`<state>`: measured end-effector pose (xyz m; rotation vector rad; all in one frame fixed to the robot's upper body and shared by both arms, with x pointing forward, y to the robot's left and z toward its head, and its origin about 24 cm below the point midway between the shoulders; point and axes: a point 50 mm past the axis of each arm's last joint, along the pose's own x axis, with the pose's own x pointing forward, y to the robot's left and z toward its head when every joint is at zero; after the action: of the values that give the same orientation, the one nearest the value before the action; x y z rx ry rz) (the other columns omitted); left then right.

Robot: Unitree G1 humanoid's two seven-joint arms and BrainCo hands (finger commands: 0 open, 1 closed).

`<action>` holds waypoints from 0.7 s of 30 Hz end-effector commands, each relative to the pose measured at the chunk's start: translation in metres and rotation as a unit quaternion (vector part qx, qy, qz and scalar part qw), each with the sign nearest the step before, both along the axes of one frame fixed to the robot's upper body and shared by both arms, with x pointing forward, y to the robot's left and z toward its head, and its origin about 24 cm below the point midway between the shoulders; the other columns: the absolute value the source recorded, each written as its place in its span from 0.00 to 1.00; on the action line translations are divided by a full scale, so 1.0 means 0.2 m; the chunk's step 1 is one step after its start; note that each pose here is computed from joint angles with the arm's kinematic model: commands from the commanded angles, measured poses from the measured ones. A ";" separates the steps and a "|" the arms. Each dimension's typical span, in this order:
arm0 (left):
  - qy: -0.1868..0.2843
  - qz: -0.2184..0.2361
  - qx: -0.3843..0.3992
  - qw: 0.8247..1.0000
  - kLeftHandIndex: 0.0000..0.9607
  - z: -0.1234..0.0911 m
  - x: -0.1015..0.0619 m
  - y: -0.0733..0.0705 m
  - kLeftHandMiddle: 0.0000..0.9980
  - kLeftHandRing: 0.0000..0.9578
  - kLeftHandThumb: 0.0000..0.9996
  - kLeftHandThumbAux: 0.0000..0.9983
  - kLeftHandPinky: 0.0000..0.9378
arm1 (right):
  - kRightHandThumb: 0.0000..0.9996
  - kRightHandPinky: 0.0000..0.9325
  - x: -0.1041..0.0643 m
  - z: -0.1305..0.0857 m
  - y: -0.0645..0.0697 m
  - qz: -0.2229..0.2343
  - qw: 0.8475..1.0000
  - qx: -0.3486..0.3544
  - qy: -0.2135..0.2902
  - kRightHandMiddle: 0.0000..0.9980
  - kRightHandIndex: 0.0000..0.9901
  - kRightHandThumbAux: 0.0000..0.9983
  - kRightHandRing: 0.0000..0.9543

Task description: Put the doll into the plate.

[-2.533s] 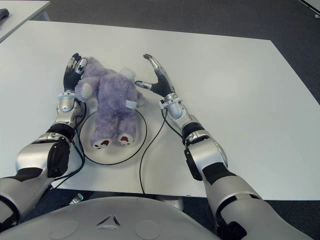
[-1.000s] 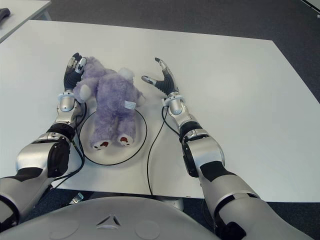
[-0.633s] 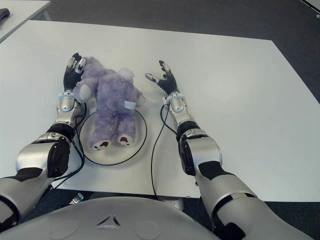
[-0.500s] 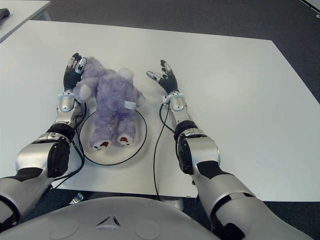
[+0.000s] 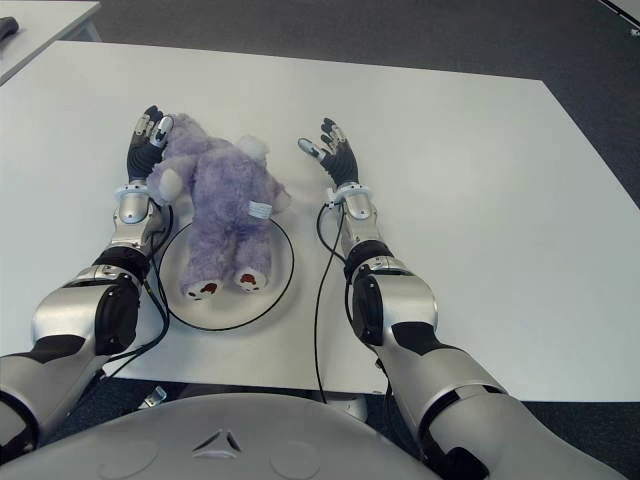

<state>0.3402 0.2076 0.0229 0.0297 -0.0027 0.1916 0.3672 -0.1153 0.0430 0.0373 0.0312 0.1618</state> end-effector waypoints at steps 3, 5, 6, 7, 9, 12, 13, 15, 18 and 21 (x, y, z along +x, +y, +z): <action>0.241 0.002 -0.041 0.970 0.03 -0.54 -0.42 -0.08 0.04 0.00 0.00 0.39 0.00 | 0.00 0.00 -0.12 -0.23 0.02 0.001 0.993 0.037 0.113 0.00 0.00 0.67 0.00; 0.242 0.003 -0.041 0.969 0.03 -0.54 -0.42 -0.08 0.04 0.00 0.00 0.39 0.00 | 0.00 0.00 -0.12 -0.23 0.02 -0.001 0.992 0.044 0.116 0.00 0.00 0.68 0.00; 0.243 0.004 -0.041 0.969 0.03 -0.54 -0.42 -0.08 0.04 0.00 0.00 0.39 0.00 | 0.00 0.00 -0.13 -0.24 0.02 -0.002 0.992 0.048 0.117 0.00 0.00 0.68 0.00; 0.243 0.004 -0.042 0.969 0.04 -0.54 -0.42 -0.08 0.04 0.00 0.00 0.40 0.00 | 0.00 0.00 -0.13 -0.24 0.02 -0.003 0.992 0.050 0.118 0.00 0.00 0.68 0.00; 0.242 0.004 -0.042 0.969 0.04 -0.54 -0.42 -0.08 0.04 0.00 0.00 0.40 0.00 | 0.00 0.00 -0.13 -0.25 0.02 -0.005 0.991 0.057 0.121 0.00 0.00 0.68 0.00; 0.238 0.004 -0.042 0.970 0.04 -0.54 -0.42 -0.08 0.04 0.00 0.00 0.40 0.00 | 0.00 0.00 -0.14 -0.25 0.02 -0.008 0.990 0.065 0.124 0.00 0.00 0.69 0.00; 0.237 0.003 -0.042 0.971 0.04 -0.54 -0.42 -0.08 0.04 0.00 0.00 0.40 0.00 | 0.00 0.00 -0.14 -0.26 0.02 -0.009 0.990 0.067 0.125 0.00 0.00 0.70 0.00; 0.236 0.003 -0.043 0.971 0.04 -0.54 -0.42 -0.08 0.04 0.00 0.00 0.39 0.00 | 0.00 0.00 -0.15 -0.26 0.03 -0.012 0.989 0.074 0.127 0.00 0.00 0.70 0.00; 0.235 0.002 -0.042 0.971 0.04 -0.54 -0.42 -0.08 0.04 0.00 0.00 0.39 0.00 | 0.00 0.00 -0.16 -0.28 0.03 -0.018 0.987 0.086 0.131 0.00 0.00 0.71 0.00; 0.234 0.002 -0.041 0.971 0.04 -0.54 -0.42 -0.08 0.04 0.00 0.00 0.39 0.00 | 0.00 0.00 -0.17 -0.29 0.03 -0.023 0.986 0.096 0.134 0.00 0.00 0.72 0.00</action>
<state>0.3402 0.2075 0.0229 0.0297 -0.0029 0.1914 0.3660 -0.1112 0.0407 0.1545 0.0427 0.1573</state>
